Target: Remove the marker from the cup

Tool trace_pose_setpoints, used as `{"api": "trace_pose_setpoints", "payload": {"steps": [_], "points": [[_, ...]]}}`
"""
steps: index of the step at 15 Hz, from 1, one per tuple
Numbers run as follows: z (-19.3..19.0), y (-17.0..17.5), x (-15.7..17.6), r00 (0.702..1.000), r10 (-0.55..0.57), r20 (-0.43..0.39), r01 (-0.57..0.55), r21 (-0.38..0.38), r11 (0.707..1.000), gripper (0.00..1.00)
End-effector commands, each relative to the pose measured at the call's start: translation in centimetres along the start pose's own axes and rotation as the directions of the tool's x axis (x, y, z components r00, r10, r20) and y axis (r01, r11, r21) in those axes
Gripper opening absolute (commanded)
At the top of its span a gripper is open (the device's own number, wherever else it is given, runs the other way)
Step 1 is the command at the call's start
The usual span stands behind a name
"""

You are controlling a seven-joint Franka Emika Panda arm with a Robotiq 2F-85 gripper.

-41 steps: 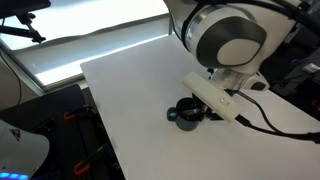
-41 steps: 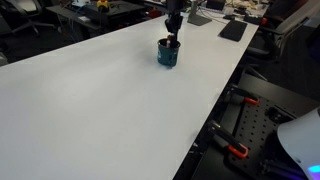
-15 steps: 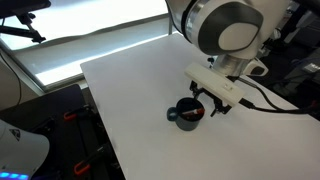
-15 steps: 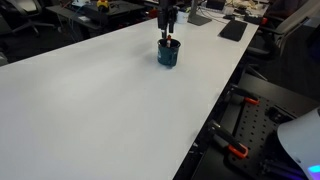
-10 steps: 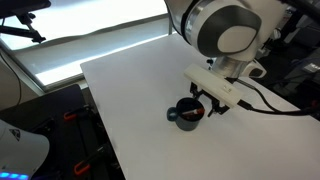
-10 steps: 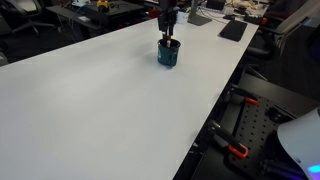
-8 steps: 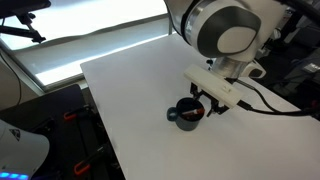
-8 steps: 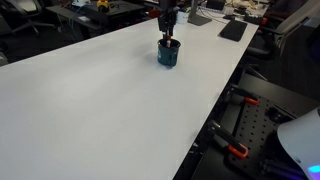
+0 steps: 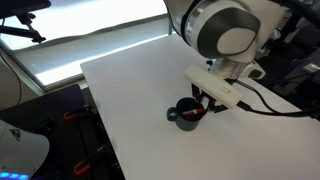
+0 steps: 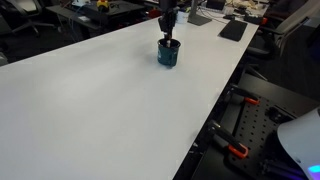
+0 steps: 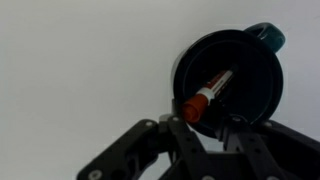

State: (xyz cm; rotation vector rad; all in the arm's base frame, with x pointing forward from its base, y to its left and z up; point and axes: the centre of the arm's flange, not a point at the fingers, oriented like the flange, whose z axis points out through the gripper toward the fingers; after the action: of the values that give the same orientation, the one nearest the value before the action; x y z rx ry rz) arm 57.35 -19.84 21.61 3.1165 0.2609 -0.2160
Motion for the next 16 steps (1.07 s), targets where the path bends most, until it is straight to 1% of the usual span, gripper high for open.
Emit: {"api": "trace_pose_setpoints", "payload": {"steps": [1,2,5,7,8,9,10,13,16], "points": [[-0.4,0.0,-0.1,1.000,-0.019,-0.004,0.019,-0.003,1.000,0.11],[-0.6,0.0,0.0,1.000,-0.019,-0.009,0.019,-0.005,1.000,0.12],[-0.7,0.0,0.0,1.000,-0.019,-0.010,0.019,-0.005,1.000,0.03],[-0.7,-0.1,0.0,1.000,-0.023,-0.011,0.023,-0.005,1.000,0.02],[-0.7,-0.1,0.0,0.999,-0.030,-0.011,0.030,0.013,0.999,0.03],[-0.7,-0.1,0.1,1.000,-0.021,-0.003,0.021,0.002,1.000,0.03],[-0.6,0.0,0.1,1.000,-0.004,0.003,0.004,0.003,1.000,0.03],[-0.5,0.0,0.0,1.000,-0.001,0.005,0.001,0.010,1.000,0.03],[-2.1,0.4,-0.4,1.000,0.026,-0.013,-0.025,0.028,0.999,0.03]]}}
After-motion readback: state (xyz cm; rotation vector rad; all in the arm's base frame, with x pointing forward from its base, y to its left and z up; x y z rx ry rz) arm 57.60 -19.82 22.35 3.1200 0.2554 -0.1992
